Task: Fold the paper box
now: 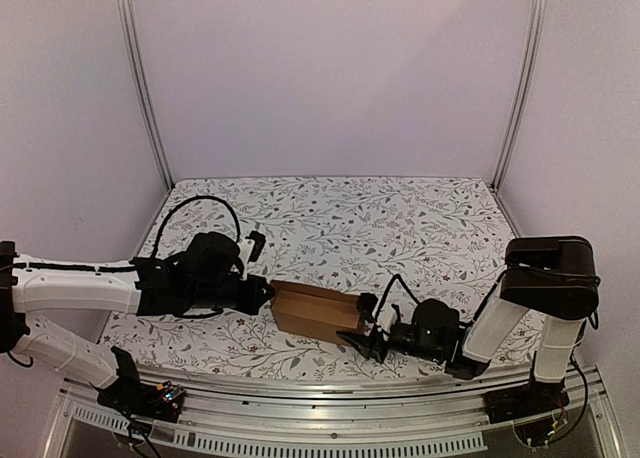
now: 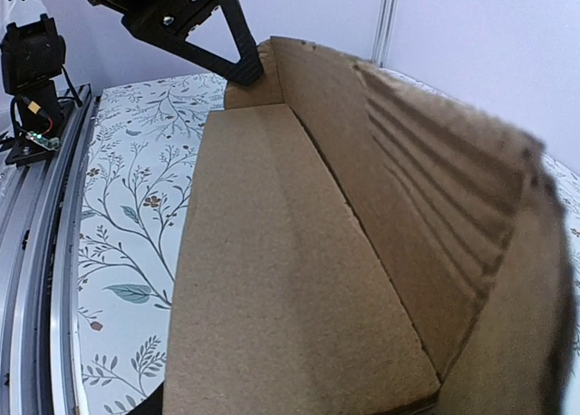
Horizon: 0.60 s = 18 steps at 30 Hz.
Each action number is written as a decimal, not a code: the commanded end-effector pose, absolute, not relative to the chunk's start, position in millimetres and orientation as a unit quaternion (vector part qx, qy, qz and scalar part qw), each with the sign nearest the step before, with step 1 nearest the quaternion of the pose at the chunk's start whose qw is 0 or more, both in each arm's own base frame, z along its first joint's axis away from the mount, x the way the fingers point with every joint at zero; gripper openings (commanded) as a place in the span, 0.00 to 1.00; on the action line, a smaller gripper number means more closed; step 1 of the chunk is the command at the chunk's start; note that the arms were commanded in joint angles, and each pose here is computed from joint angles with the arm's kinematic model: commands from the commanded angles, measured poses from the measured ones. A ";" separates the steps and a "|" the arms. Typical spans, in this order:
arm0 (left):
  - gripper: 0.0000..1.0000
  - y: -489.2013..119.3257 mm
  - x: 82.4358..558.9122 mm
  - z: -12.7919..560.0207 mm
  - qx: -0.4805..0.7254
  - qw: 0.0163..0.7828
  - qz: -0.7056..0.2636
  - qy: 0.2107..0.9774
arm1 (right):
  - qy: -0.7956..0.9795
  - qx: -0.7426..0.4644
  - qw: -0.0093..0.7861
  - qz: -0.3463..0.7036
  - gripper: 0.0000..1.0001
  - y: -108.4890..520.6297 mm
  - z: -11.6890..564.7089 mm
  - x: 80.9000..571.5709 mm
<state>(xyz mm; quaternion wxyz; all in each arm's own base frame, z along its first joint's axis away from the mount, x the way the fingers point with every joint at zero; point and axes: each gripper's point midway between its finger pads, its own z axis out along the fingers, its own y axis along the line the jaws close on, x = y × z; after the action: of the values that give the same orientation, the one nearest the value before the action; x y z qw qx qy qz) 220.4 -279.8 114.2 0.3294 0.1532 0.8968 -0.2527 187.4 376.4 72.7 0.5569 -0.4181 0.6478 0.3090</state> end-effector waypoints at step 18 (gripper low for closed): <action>0.00 -295.5 183.5 94.4 0.220 0.262 -0.258 0.903 | 0.645 -0.382 0.603 0.274 0.99 364.0 90.7 204.1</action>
<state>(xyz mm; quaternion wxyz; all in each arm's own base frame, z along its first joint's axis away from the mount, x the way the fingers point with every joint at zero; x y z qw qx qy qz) 205.6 -295.0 115.4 0.3138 0.1860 0.8908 -0.2710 198.7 368.7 70.5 0.5707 -0.4047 0.6594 0.2751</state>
